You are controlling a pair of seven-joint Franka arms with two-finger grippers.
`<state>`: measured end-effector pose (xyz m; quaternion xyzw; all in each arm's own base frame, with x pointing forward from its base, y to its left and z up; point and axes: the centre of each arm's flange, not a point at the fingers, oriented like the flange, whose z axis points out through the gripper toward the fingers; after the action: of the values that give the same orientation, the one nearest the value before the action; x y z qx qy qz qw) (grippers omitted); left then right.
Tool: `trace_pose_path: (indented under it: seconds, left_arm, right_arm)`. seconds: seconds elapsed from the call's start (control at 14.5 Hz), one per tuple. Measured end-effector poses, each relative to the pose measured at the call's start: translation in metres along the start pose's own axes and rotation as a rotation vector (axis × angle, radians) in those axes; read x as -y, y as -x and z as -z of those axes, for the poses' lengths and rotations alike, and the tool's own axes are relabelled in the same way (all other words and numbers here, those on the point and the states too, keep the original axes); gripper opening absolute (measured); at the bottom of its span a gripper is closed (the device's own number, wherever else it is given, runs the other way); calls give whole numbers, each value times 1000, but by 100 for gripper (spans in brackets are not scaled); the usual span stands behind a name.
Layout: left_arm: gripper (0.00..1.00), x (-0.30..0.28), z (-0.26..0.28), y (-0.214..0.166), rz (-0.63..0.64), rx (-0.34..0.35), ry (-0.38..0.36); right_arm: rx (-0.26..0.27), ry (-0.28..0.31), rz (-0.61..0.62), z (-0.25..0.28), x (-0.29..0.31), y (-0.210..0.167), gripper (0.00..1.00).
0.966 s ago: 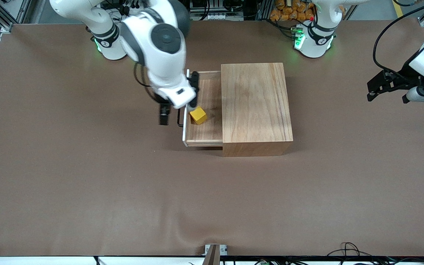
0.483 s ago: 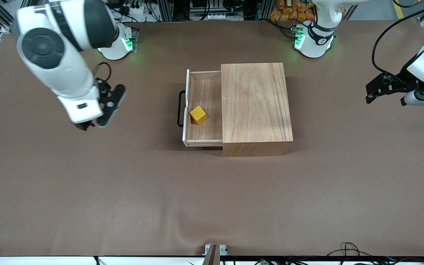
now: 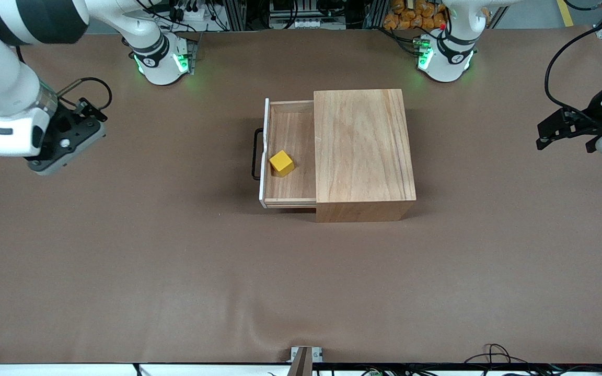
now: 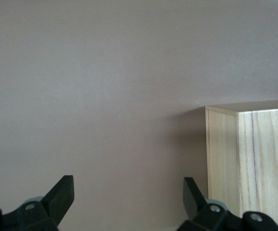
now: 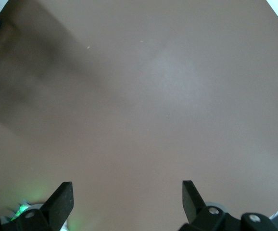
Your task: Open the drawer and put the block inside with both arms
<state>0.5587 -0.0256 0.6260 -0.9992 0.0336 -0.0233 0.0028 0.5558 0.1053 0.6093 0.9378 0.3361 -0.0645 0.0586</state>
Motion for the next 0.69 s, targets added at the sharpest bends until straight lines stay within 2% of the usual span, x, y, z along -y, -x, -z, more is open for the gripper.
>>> trace_pose_path:
  seconds: [0.14,0.41,0.69]
  left_arm:
    - [100,9,-1,2,16,17,0]
    - [100,12,-1,3,20,21,-7]
    - [100,14,0,3,24,19,-8]
  right_arm:
    - [21,-32,-132,1,-8,14,100]
    - [29,-106,-292,-10,-69,61,100]
    - [-9,-105,-373,1,-99,87,100]
